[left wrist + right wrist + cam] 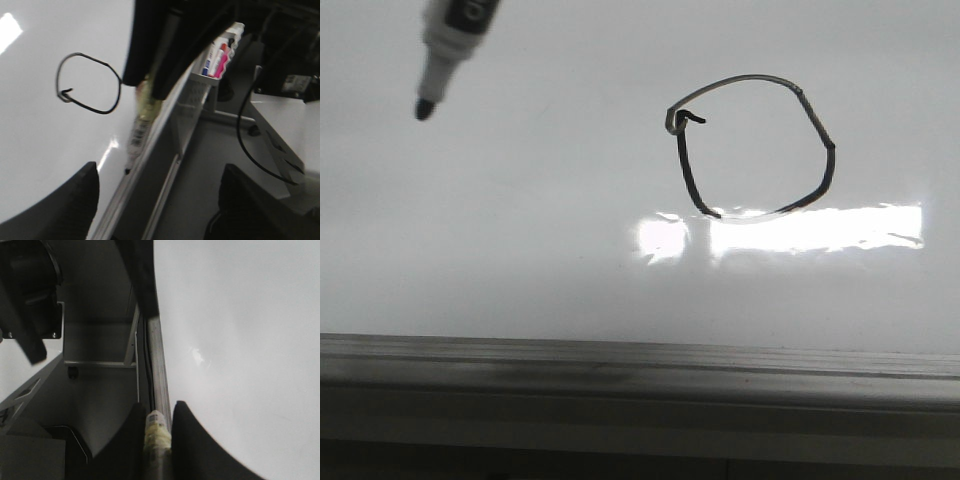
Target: Write number 0 on whiteboard
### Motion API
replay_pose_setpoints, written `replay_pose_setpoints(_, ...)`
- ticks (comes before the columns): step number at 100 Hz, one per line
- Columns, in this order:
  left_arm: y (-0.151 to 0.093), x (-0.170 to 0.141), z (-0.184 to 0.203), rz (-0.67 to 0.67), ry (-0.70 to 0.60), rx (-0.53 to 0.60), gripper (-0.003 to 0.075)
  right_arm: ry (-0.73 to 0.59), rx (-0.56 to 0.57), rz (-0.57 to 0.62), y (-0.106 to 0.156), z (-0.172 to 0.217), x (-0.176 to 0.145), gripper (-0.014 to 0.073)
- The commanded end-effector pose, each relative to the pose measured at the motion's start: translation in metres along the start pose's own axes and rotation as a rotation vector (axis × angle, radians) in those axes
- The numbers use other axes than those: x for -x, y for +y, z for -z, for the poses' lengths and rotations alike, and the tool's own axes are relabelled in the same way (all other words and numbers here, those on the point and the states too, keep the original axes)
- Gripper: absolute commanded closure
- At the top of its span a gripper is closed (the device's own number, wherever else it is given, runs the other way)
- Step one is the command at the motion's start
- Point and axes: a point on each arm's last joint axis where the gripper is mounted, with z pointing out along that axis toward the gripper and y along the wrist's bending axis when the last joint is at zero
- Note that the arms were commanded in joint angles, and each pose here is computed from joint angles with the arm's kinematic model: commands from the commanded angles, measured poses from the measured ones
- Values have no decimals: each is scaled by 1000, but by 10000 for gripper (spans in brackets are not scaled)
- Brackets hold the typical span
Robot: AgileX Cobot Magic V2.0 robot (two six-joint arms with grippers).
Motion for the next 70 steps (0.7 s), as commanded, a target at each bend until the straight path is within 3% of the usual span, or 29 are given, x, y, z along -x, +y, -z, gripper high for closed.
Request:
replay_pose_setpoints(1,-2,20,-2,1,-65,-49,295,-146,-39,33,-1,15,25,671)
replay_pose_setpoints(23,-1,26,-11,13,-46,-62,299,-219,34,84,21,17,40,671)
replay_pose_setpoints(47,-2,26,-10,20,-46,-70,304,-234,39,89,23,17,42,671)
replay_pose_setpoints(70,-4,21,-10,23,7,-89,377,-235,39,89,23,17,42,671)
